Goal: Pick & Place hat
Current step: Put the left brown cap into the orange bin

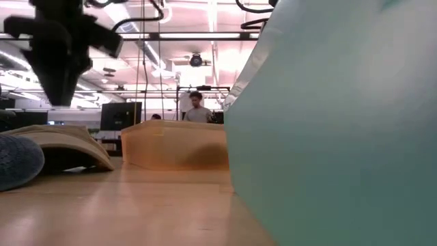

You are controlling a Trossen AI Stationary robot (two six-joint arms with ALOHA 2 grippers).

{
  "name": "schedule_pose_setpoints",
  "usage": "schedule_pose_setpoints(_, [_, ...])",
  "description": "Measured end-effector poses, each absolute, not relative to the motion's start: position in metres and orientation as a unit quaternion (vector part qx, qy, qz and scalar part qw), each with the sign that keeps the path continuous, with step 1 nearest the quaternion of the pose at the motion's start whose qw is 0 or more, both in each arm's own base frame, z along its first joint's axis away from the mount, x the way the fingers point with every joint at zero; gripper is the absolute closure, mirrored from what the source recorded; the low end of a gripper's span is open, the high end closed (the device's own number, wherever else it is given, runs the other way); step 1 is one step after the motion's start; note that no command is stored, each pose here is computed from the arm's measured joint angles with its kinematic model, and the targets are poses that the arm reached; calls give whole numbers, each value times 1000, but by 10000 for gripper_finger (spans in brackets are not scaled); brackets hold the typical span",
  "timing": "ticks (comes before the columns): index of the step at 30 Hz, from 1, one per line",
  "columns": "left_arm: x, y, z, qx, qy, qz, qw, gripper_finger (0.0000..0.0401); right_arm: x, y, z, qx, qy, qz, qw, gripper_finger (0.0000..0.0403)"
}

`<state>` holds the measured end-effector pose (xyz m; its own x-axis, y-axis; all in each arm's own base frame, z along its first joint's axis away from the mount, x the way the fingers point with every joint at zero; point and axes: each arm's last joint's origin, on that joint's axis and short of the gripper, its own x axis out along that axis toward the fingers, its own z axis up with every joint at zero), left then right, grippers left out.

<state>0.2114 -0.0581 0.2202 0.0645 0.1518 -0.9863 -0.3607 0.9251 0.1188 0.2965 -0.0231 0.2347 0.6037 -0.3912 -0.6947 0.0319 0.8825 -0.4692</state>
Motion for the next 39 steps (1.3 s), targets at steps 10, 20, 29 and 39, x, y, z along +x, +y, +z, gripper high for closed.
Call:
schedule_pose_setpoints(10, [215, -66, 198, -123, 608, 135, 773, 204, 297, -23, 235, -209, 427, -122, 871, 234])
schedule_pose_setpoints(20, [199, -61, 161, -138, 614, 160, 760, 207, 297, -23, 235, -210, 427, -121, 871, 234])
schedule_pose_setpoints(29, [205, -64, 159, -125, 584, 127, 792, 331, 297, -23, 235, -210, 427, -121, 871, 234])
schedule_pose_setpoints(39, [204, -62, 168, -164, 576, 205, 774, 395, 297, -23, 235, -209, 427, -122, 871, 234])
